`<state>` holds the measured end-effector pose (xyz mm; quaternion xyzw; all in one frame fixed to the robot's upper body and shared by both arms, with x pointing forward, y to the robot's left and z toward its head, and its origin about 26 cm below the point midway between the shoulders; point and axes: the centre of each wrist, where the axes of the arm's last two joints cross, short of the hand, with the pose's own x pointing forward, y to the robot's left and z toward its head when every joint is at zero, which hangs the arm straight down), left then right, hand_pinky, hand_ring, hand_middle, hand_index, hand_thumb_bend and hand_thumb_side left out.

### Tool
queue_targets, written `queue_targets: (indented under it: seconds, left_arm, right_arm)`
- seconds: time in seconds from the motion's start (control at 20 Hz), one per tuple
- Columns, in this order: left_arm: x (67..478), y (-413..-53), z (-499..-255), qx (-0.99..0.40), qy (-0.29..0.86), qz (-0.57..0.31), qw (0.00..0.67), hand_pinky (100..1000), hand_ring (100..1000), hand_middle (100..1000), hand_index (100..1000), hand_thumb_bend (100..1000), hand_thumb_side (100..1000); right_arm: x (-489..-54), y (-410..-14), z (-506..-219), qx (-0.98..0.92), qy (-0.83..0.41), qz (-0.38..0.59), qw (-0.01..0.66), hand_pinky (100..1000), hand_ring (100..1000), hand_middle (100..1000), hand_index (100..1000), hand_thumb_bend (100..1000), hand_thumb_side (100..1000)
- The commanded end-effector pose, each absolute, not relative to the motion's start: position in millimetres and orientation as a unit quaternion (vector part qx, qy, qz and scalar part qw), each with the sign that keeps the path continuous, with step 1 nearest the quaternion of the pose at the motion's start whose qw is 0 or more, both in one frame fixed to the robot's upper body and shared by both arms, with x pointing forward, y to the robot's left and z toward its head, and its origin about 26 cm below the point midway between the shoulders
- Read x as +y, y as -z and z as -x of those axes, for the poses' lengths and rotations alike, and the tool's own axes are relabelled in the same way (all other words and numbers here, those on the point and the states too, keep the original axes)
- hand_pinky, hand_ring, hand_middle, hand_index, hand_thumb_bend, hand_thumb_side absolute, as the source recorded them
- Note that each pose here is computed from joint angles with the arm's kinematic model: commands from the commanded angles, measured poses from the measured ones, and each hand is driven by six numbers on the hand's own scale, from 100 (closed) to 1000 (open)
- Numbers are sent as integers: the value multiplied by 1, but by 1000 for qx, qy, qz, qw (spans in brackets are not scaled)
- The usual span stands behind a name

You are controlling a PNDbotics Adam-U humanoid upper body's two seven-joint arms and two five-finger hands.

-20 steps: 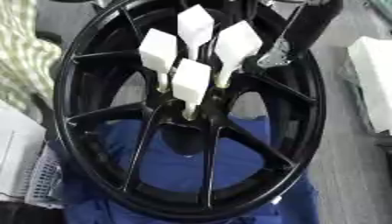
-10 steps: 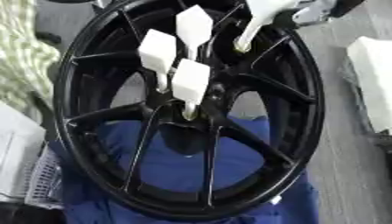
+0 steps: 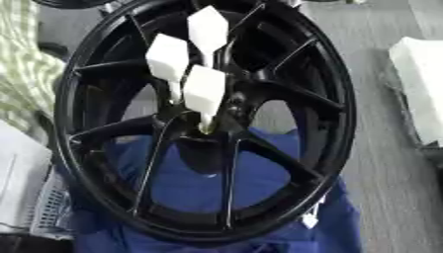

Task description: Pull the pin out of the wheel hub.

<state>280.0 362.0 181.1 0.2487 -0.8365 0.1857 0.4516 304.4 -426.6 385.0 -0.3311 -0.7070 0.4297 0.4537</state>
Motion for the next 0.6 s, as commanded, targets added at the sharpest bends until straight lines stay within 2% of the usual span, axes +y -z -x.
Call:
queue_targets:
  seconds: [0.05, 0.25, 0.35, 0.4, 0.45, 0.5, 0.55, 0.6]
  left_arm:
    - [367, -189, -277, -840, -183, -265, 437, 791, 702, 698, 779, 546, 632]
    - [369, -189, -275, -838, -186, -272, 434, 790, 702, 698, 777, 548, 631]
    - [369, -189, -276, -839, -186, -272, 434, 790, 704, 698, 777, 548, 631]
    - [369, -190, -276, -839, -185, -271, 434, 790, 704, 698, 777, 548, 631]
    - [368, -190, -276, -839, -185, -270, 434, 790, 706, 698, 777, 549, 632]
    - [368, -190, -276, -840, -184, -269, 434, 790, 706, 698, 777, 549, 632]
    - [367, -190, -277, -840, -183, -268, 435, 790, 706, 699, 777, 552, 631]
    - [367, -190, -277, -840, -182, -268, 435, 790, 706, 699, 778, 552, 631]
  right_arm:
    - [-457, -395, -291, -702, -372, 394, 463, 694, 556, 478, 592, 218, 100]
    - [-491, -373, -281, -678, -300, 445, 502, 728, 606, 507, 626, 273, 100]
    - [-505, -363, -273, -663, -267, 472, 516, 775, 692, 606, 698, 372, 100]
    - [-512, -358, -269, -655, -251, 486, 522, 780, 701, 618, 708, 377, 100]
    - [-517, -353, -265, -648, -236, 498, 526, 841, 833, 804, 819, 427, 100]
    - [-521, -347, -261, -640, -223, 509, 530, 841, 833, 804, 819, 427, 100]
    - [-524, -343, -257, -634, -212, 521, 532, 882, 934, 894, 867, 446, 100]
    - [-526, -340, -255, -629, -202, 531, 530, 884, 939, 897, 869, 445, 100]
